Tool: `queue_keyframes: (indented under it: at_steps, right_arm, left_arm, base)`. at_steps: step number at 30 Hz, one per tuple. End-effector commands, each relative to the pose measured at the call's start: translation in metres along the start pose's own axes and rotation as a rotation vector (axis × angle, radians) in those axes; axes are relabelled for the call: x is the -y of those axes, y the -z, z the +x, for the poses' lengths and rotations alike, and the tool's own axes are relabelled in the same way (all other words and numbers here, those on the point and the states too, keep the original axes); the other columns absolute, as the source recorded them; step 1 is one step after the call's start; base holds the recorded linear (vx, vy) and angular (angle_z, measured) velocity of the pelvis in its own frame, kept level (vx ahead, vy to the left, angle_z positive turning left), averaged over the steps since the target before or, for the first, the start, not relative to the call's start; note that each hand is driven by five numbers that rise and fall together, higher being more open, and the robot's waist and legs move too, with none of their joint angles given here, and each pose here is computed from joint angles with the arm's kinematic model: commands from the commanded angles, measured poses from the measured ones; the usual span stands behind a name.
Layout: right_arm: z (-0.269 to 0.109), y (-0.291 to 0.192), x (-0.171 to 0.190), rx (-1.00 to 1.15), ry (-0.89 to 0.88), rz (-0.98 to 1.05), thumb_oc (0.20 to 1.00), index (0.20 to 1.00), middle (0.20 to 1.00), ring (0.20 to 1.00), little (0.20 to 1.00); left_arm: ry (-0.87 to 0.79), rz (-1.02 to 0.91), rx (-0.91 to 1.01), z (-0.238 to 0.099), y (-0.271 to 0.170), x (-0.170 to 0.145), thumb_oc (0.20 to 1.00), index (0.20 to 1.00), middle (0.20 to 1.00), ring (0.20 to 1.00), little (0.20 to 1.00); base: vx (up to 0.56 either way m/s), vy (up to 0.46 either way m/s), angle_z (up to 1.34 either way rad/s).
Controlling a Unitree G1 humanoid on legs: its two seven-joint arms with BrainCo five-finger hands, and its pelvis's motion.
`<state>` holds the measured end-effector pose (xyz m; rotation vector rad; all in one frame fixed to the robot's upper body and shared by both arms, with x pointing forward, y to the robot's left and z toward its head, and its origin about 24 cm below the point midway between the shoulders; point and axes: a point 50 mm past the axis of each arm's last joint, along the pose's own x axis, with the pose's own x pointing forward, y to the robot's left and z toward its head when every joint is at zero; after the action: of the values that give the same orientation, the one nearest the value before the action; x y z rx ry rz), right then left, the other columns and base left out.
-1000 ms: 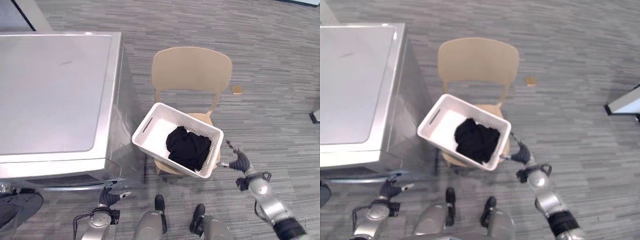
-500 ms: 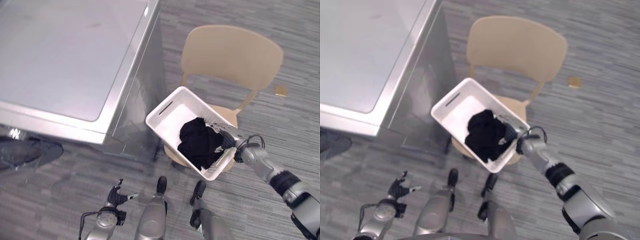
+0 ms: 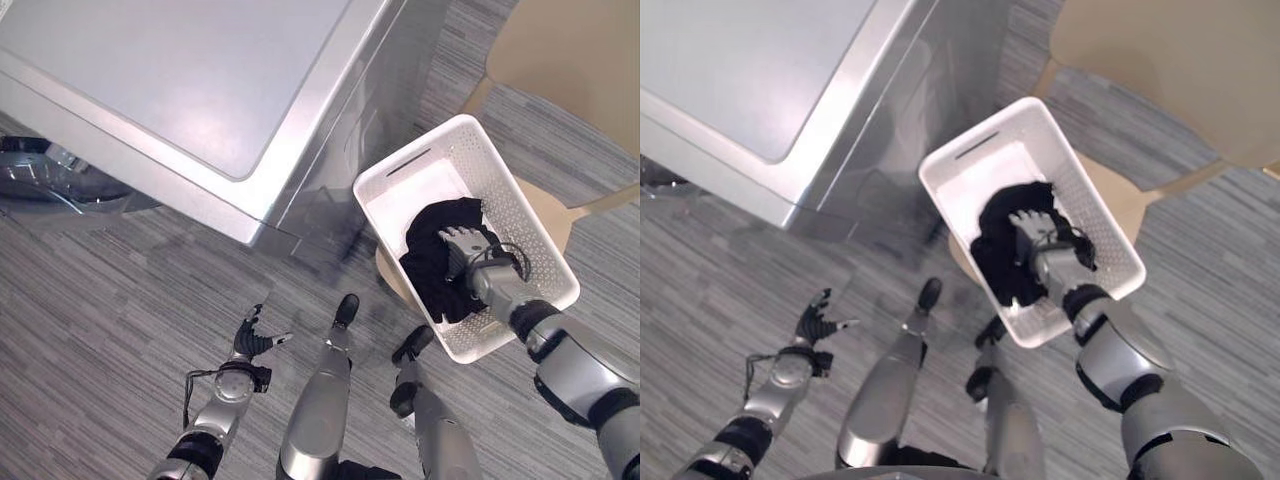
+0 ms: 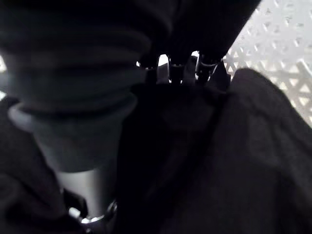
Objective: Grab the laundry basket,head to the washer,open it,put in the laundry and shut it.
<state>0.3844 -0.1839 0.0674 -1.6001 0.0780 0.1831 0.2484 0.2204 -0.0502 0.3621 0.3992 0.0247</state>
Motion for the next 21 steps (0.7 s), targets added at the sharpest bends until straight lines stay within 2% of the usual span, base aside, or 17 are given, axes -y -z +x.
queue_keyframes:
  at_steps: [1, 10, 11, 12, 13, 21]
  right_arm:
    - [-0.008, -0.007, -0.012, 0.039, 0.002, 0.084, 0.200, 0.200, 0.200, 0.200, 0.200]
    - [-0.020, 0.007, 0.020, 0.064, 0.217, 0.337, 0.200, 0.200, 0.200, 0.200, 0.200]
    - [-0.026, 0.008, 0.024, 0.078, 0.268, 0.442, 0.200, 0.200, 0.200, 0.200, 0.200]
    - [-0.027, 0.008, 0.024, 0.077, 0.268, 0.442, 0.200, 0.200, 0.200, 0.200, 0.200]
    - [-0.035, 0.008, 0.026, 0.093, 0.315, 0.565, 0.200, 0.200, 0.200, 0.200, 0.200]
    - [-0.079, 0.011, 0.011, 0.162, 0.359, 1.020, 0.200, 0.200, 0.200, 0.200, 0.200]
  left_arm:
    - [-0.010, -0.057, 0.031, -0.002, -0.004, 0.003, 1.000, 1.000, 1.000, 1.000, 1.000]
    - [-0.015, -0.089, 0.040, -0.009, -0.002, 0.003, 1.000, 1.000, 1.000, 1.000, 1.000]
    - [-0.012, -0.092, 0.033, -0.011, 0.001, 0.004, 1.000, 1.000, 1.000, 1.000, 1.000]
    - [-0.012, -0.091, 0.032, -0.012, 0.001, 0.004, 1.000, 1.000, 1.000, 1.000, 1.000]
    - [-0.013, -0.096, 0.018, -0.014, 0.005, 0.003, 1.000, 1.000, 1.000, 1.000, 1.000]
    - [-0.038, -0.106, -0.073, -0.033, 0.032, -0.012, 1.000, 1.000, 1.000, 1.000, 1.000]
  base:
    - [0.00, 0.000, 0.00]
    - [-0.04, 0.017, -0.02]
    - [-0.01, 0.014, -0.13]
    - [0.02, 0.027, -0.22]
    - [0.03, 0.026, -0.21]
    - [0.07, 0.054, -0.17]
